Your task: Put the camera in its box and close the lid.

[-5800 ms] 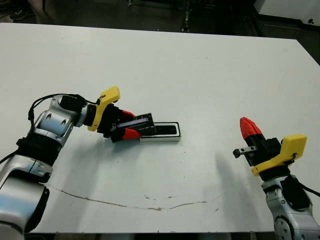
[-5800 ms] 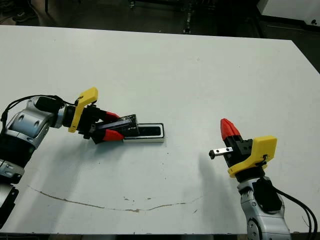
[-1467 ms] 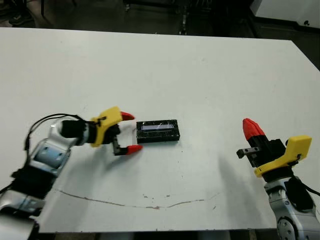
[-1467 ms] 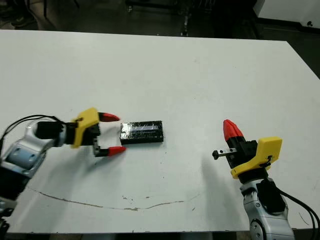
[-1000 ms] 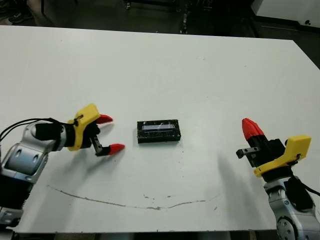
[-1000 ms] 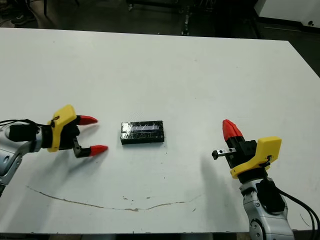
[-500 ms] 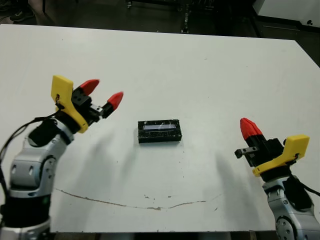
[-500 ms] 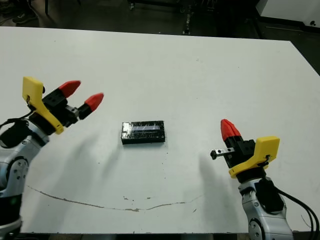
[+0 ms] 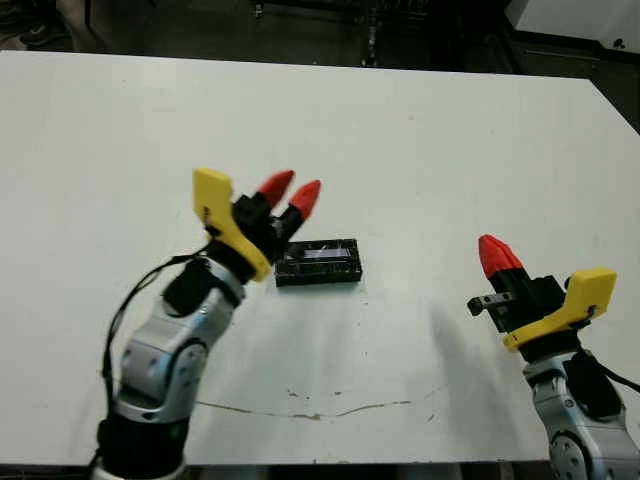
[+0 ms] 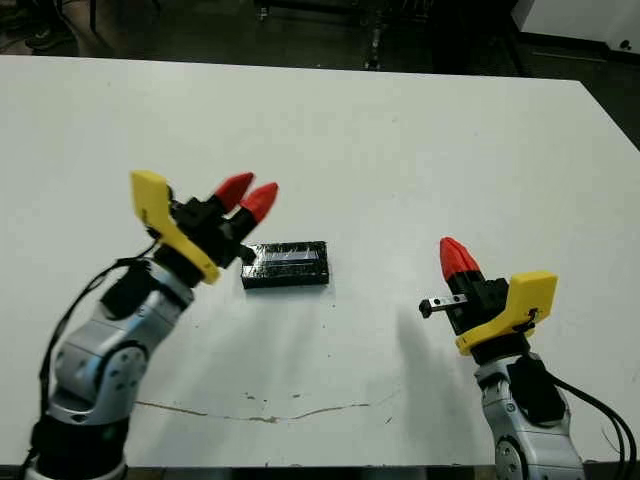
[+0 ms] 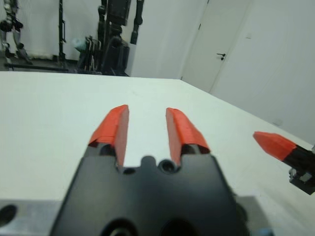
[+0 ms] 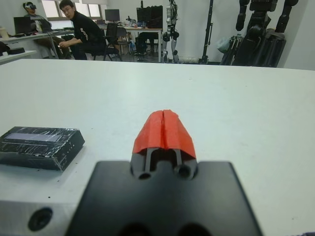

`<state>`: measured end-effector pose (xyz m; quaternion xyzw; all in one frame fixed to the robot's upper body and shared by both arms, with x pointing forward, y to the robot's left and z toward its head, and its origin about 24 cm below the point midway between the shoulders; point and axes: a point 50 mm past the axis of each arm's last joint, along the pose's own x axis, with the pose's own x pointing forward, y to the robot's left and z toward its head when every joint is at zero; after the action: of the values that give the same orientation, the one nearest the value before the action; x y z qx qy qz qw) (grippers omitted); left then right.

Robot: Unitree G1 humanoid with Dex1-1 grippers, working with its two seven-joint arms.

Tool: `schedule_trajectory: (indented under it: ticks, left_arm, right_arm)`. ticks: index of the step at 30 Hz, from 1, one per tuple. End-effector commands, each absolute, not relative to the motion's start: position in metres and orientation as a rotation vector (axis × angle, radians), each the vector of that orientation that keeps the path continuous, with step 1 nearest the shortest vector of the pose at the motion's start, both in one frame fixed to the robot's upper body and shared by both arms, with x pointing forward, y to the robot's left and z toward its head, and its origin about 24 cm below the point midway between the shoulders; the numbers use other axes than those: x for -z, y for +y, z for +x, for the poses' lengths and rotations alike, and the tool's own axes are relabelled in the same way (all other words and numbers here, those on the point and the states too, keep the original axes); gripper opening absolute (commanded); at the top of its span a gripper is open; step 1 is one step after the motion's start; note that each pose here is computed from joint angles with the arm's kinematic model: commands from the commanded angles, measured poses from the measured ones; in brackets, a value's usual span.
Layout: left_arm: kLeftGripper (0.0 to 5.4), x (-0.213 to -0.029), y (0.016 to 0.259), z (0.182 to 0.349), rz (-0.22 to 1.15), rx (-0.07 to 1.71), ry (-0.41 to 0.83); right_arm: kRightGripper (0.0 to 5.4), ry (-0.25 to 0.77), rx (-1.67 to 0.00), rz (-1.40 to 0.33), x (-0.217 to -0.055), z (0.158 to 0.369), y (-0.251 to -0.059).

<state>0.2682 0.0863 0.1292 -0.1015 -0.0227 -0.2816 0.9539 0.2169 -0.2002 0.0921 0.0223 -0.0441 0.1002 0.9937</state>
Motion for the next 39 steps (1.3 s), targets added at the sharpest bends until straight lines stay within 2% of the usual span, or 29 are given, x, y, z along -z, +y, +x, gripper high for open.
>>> schedule_trajectory:
  ticks: [1, 8, 16, 23, 27, 33, 34, 39]
  left_arm:
    - [1.00, -0.110, 0.081, 0.270, -0.202, 0.577, 0.046]
    - [0.01, -0.072, 0.078, 0.271, -0.126, 0.609, 0.224]
    - [0.01, -0.034, 0.083, 0.262, -0.080, 0.597, 0.398]
    - [0.01, -0.020, 0.092, 0.247, -0.084, 0.605, 0.471]
    - [0.01, -0.024, 0.095, 0.243, -0.092, 0.623, 0.450]
    - [0.01, -0.054, 0.097, 0.237, -0.181, 0.619, 0.372]
    - [0.01, -0.061, 0.098, 0.237, -0.191, 0.621, 0.340]
    - [0.01, -0.107, 0.116, 0.238, -0.188, 0.546, -0.004]
  right_arm:
    - [0.00, -0.069, -0.190, 0.047, -0.090, 0.217, -0.203]
    - [0.00, -0.068, -0.184, 0.048, -0.089, 0.215, -0.203]
    - [0.00, -0.068, -0.190, 0.060, -0.089, 0.215, -0.203]
    - [0.00, -0.068, -0.190, 0.055, -0.089, 0.214, -0.203]
    - [0.00, -0.071, -0.192, 0.052, -0.089, 0.214, -0.203]
    - [0.00, -0.076, -0.196, 0.055, -0.089, 0.214, -0.201]
    - [0.00, -0.075, -0.193, 0.057, -0.089, 0.214, -0.201]
    - [0.00, -0.073, -0.191, 0.057, -0.089, 0.213, -0.201]
